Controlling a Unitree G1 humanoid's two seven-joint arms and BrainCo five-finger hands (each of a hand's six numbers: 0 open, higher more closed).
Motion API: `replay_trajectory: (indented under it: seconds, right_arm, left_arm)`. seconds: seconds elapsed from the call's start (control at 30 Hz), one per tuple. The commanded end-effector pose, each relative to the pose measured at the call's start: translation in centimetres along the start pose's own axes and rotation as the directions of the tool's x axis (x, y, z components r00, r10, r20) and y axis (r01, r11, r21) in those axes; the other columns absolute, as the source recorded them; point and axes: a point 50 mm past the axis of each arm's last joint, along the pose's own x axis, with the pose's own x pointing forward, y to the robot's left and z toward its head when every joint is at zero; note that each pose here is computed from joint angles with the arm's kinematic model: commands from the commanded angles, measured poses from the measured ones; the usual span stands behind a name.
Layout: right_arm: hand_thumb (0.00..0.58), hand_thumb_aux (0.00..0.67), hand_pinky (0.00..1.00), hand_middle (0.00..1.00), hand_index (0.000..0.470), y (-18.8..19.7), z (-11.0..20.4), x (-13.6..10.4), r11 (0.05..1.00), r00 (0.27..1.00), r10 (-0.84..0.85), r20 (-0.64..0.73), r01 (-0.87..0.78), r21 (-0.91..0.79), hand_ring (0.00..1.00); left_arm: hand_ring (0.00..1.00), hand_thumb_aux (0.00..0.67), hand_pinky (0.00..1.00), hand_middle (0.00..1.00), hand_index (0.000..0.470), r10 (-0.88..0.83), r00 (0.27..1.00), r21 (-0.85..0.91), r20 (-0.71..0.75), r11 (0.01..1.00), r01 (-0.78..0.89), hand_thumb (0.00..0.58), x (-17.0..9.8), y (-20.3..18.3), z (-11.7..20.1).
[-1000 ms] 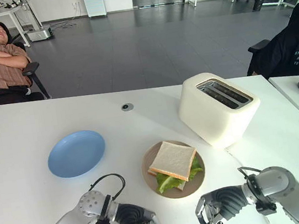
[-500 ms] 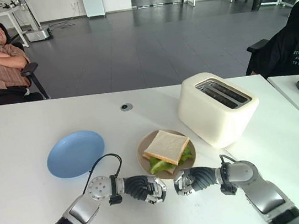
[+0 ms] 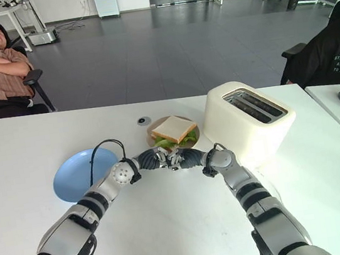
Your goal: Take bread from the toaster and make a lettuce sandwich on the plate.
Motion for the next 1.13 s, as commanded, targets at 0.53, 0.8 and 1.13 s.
replay_trajectory:
  seconds: [0.53, 0.8, 1.13]
  right_arm:
    - [0.0, 0.0, 0.0, 0.0, 0.0, 1.9, 9.6, -11.8, 0.815, 0.63, -0.571, 0.527, 0.515, 0.267, 0.0]
    - [0.0, 0.0, 0.0, 0.0, 0.0, 2.3, 10.0, -12.3, 0.628, 0.445, -0.706, 0.55, 0.753, 0.196, 0.0]
    - [0.0, 0.0, 0.0, 0.0, 0.0, 2.9, 10.4, -11.9, 0.619, 0.378, -0.692, 0.615, 0.749, 0.236, 0.0]
  left_arm:
    - [0.0, 0.0, 0.0, 0.0, 0.0, 0.502, 0.792, -0.675, 0.349, 0.72, -0.159, 0.0, -15.0, 4.0, 4.1]
    - [0.0, 0.0, 0.0, 0.0, 0.0, 0.616, 0.705, -0.691, 0.35, 0.678, -0.25, 0.0, -14.4, 3.5, 6.9]
    - [0.0, 0.0, 0.0, 0.0, 0.0, 0.692, 0.616, -0.734, 0.376, 0.628, -0.257, 0.0, -15.4, 4.0, 7.1]
